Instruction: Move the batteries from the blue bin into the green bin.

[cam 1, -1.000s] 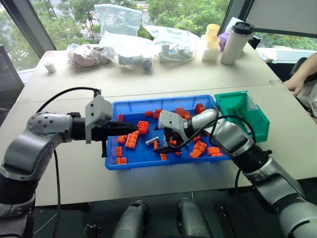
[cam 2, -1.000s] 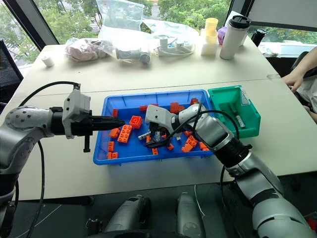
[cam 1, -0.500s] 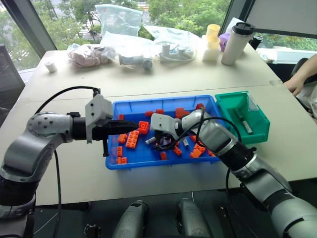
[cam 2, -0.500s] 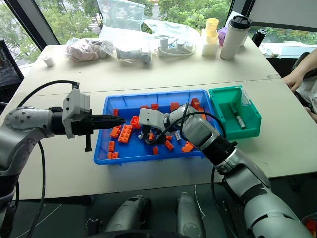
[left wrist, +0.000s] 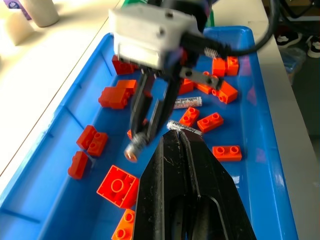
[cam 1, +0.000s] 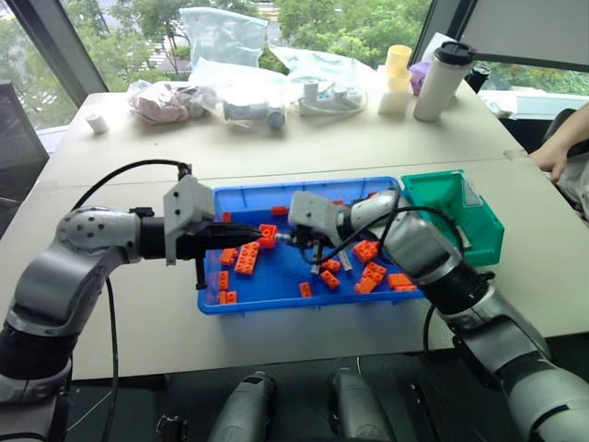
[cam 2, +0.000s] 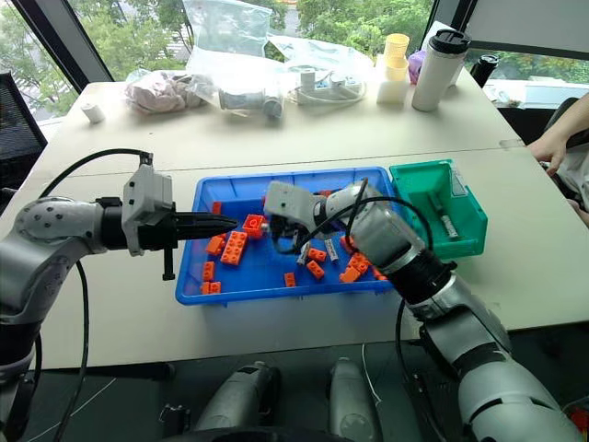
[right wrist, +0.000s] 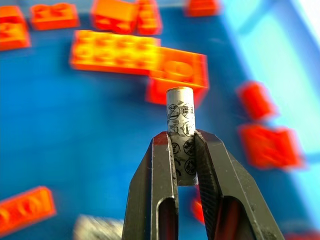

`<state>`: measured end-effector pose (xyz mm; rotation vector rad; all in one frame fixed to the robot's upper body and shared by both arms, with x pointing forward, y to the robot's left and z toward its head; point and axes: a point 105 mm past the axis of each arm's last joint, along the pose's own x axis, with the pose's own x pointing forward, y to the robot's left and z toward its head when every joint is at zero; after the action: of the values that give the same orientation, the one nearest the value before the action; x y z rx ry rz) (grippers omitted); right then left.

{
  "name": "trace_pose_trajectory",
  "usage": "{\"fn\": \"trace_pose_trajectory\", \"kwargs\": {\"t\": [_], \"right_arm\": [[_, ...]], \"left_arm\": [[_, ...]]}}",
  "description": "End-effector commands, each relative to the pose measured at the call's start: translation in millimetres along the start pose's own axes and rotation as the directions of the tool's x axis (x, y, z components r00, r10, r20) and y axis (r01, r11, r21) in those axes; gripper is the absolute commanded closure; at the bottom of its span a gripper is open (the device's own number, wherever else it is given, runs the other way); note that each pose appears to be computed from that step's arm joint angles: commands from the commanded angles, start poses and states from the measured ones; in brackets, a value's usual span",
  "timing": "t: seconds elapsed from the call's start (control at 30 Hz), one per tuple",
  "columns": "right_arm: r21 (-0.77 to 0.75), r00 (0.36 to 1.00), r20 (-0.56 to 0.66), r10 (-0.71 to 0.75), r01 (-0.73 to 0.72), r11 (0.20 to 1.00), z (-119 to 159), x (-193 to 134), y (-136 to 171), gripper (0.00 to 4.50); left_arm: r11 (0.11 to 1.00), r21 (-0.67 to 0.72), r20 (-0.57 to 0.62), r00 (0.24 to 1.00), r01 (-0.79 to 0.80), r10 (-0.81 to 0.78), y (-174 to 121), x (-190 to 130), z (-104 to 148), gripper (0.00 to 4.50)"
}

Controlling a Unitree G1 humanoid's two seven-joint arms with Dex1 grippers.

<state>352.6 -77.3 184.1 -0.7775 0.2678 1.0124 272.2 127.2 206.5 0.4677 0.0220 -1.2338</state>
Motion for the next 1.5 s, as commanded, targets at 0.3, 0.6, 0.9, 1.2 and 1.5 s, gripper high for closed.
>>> {"fn": "trace_pose_trajectory", "kwargs": {"t": [0.3,0.6,0.9,1.2,1.5], "right_arm": [[0.129,0.86,-0.301,-0.411,0.464,0.877,-100,-154,-61,4.48],[0.202,0.862,-0.316,-0.397,0.469,0.86,-116,-154,-50,2.52],[0.124,0.983,0.0,-0.183,0.181,0.976,-26,-101,-23,0.53],[0.116,0.988,0.064,0.142,-0.148,0.982,-11,-28,40,0.53],[0.154,0.979,0.017,0.203,-0.203,0.967,-19,2,58,0.53]], "left_arm": [[0.999,0.031,0.03,0.999,0.012,-0.013,2,4,6,4.5],[0.999,0.04,0.033,0.999,0.025,-0.027,5,6,6,4.5],[0.999,0.046,0.029,0.999,0.024,-0.026,5,5,7,4.5],[0.998,0.055,0.028,0.999,0.021,-0.022,5,4,9,4.5],[0.999,0.051,0.023,1.0,0.004,-0.005,3,2,8,4.5]]}}
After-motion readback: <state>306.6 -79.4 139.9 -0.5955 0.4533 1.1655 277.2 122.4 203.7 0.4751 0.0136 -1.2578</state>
